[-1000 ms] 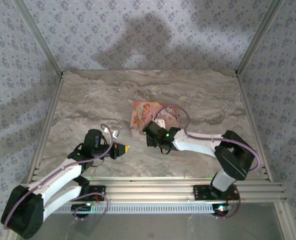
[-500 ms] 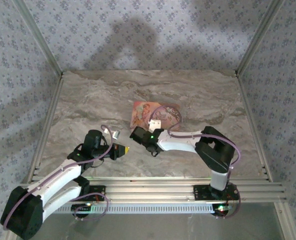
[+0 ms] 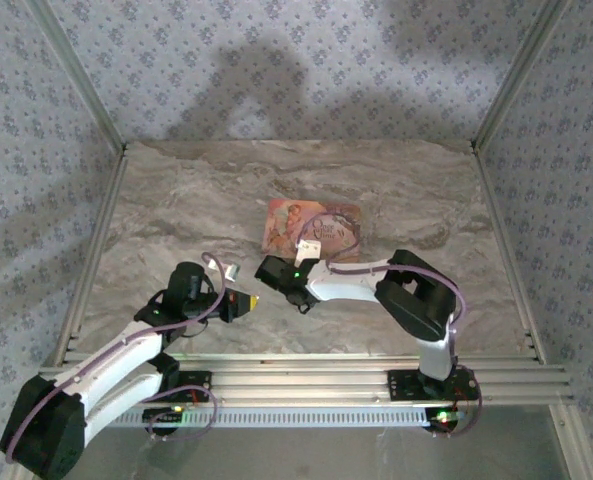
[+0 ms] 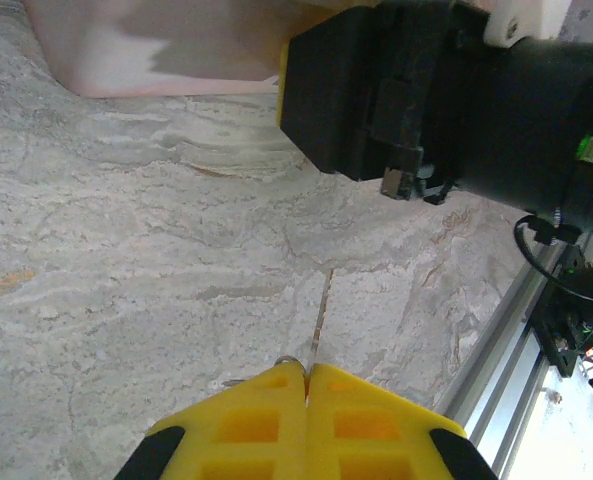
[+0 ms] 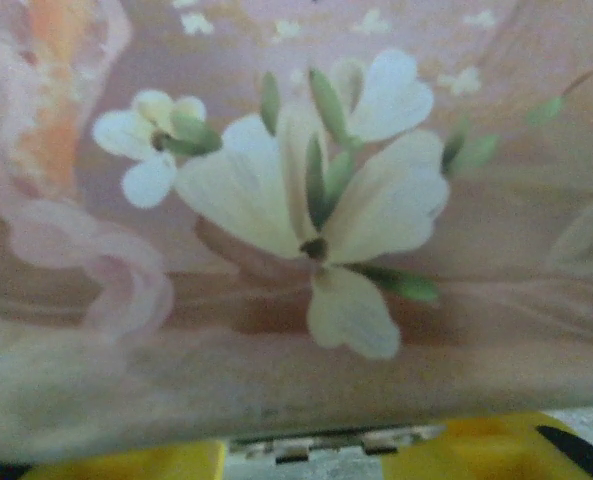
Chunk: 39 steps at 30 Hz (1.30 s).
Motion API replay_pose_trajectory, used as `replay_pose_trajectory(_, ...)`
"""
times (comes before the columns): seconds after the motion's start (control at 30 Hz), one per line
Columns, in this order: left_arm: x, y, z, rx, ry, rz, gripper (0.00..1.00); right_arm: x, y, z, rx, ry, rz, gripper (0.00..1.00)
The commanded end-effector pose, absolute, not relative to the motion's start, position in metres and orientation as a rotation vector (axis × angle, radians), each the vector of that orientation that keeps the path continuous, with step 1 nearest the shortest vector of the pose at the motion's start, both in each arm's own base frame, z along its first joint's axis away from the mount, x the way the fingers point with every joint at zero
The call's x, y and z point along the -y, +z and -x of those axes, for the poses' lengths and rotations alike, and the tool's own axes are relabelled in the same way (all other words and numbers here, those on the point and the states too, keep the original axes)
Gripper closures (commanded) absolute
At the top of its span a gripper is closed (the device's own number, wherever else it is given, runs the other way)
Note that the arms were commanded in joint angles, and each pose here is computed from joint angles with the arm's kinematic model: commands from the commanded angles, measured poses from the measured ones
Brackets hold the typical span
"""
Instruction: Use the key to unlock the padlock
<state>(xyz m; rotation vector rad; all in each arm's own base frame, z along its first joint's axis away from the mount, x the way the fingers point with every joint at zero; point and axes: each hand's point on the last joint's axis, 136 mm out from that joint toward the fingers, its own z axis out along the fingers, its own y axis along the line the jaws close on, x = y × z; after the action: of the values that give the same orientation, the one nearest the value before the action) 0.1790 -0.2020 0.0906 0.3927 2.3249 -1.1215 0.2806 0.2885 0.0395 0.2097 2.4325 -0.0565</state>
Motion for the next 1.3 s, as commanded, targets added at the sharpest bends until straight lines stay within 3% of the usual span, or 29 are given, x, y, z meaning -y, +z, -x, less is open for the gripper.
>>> replay_pose_trajectory(0.0, 0.206, 0.097, -0.176, -2.284, -1.150, -0.437, 1.00, -0.285, 0.038, -0.289, -2.408, -0.086, -0.241, 0.62)
replay_pose_trajectory(0.33, 0.207, 0.097, -0.176, -2.280, -1.152, -0.441, 1.00, -0.290, 0.050, -0.294, -2.418, -0.045, -0.178, 0.79)
replay_pose_trajectory(0.57, 0.209, 0.095, -0.181, -2.278, -1.143, -0.447, 1.00, -0.298, 0.065, -0.277, -2.504, 0.068, 0.036, 0.95)
replay_pose_trajectory(0.77, 0.222, 0.105, -0.183, -2.220, -1.218, -0.505, 1.00, -0.297, 0.081, -0.254, -2.602, 0.227, 0.182, 1.00)
replay_pose_trajectory(1.27, 0.247, 0.118, -0.186, -2.165, -1.167, -0.603, 1.00, -0.328, 0.115, -0.234, -2.661, 0.844, 0.267, 1.00)
